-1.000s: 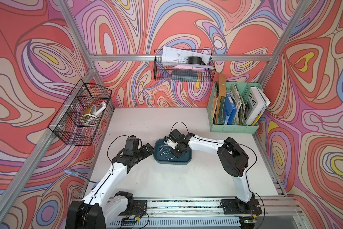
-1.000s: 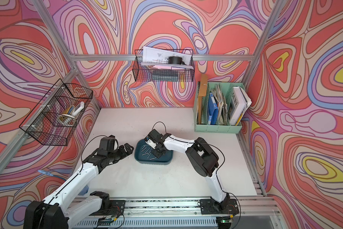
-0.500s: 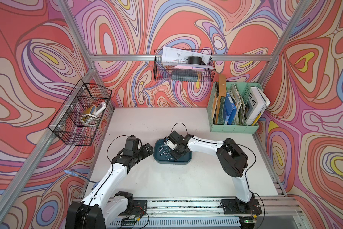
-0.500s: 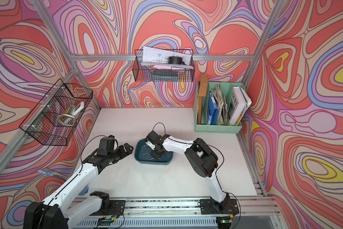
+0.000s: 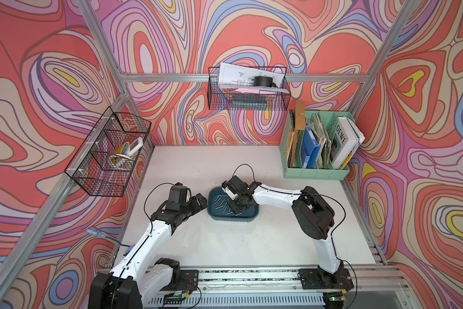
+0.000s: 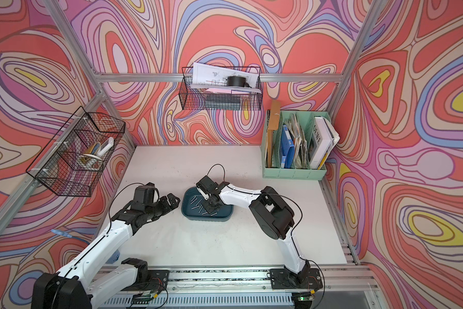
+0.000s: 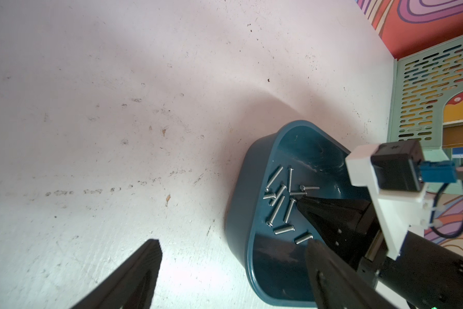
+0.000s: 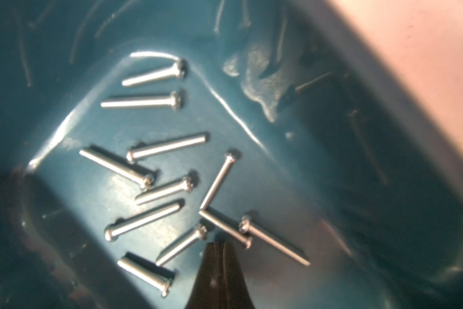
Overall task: Take out the screws from the storage box
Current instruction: Pick up the screw from the storage box, then place the screw at the center of the board, then pick up the screw from the storage box.
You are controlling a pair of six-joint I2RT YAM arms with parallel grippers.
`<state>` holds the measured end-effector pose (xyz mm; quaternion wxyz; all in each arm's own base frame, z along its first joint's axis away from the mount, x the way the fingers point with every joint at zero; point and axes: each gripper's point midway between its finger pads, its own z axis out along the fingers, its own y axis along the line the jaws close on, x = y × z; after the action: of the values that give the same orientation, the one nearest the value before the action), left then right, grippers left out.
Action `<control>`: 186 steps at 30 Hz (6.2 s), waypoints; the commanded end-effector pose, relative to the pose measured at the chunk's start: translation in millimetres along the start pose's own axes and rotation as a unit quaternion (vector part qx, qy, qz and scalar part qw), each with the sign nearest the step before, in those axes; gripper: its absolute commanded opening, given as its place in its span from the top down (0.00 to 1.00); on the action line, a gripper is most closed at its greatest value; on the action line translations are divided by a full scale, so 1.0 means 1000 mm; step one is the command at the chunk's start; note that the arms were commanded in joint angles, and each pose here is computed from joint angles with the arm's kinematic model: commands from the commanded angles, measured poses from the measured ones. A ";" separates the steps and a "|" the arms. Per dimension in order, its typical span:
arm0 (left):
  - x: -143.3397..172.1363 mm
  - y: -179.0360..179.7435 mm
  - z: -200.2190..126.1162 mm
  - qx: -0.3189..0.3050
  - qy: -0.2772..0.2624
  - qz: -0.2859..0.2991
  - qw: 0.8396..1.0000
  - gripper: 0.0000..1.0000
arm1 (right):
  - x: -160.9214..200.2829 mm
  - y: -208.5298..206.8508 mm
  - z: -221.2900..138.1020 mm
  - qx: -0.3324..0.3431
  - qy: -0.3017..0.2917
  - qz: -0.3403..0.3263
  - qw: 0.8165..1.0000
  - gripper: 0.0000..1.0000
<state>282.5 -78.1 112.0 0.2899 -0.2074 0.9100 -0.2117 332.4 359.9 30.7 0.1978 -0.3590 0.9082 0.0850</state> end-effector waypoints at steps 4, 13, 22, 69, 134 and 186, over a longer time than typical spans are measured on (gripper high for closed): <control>0.006 0.007 0.003 -0.015 0.016 0.002 1.000 0.10 | -0.035 -0.003 -0.035 0.004 -0.067 0.035 0.997 1.00; 0.007 0.008 0.008 -0.025 0.027 0.004 0.999 0.10 | -0.032 0.003 -0.028 -0.008 -0.045 0.047 0.998 0.86; 0.004 0.009 0.010 -0.031 0.022 0.003 0.999 0.10 | -0.037 0.007 -0.004 0.004 -0.037 0.091 0.995 0.81; 0.005 0.011 0.003 -0.027 0.011 -0.001 1.000 0.10 | -0.027 0.014 -0.002 0.058 -0.048 0.109 0.991 1.00; 0.009 -0.008 0.006 0.006 0.047 0.009 0.999 0.10 | 0.138 -0.097 -0.044 0.089 0.026 0.305 0.948 0.86; 0.003 0.002 0.000 -0.028 0.030 0.006 0.999 0.11 | -0.027 0.031 0.025 0.023 -0.003 0.191 0.981 0.71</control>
<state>278.9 -79.3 102.2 0.2500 -0.2051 0.9257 -0.1964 338.4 399.5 33.9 0.1948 -0.1747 0.9594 0.1056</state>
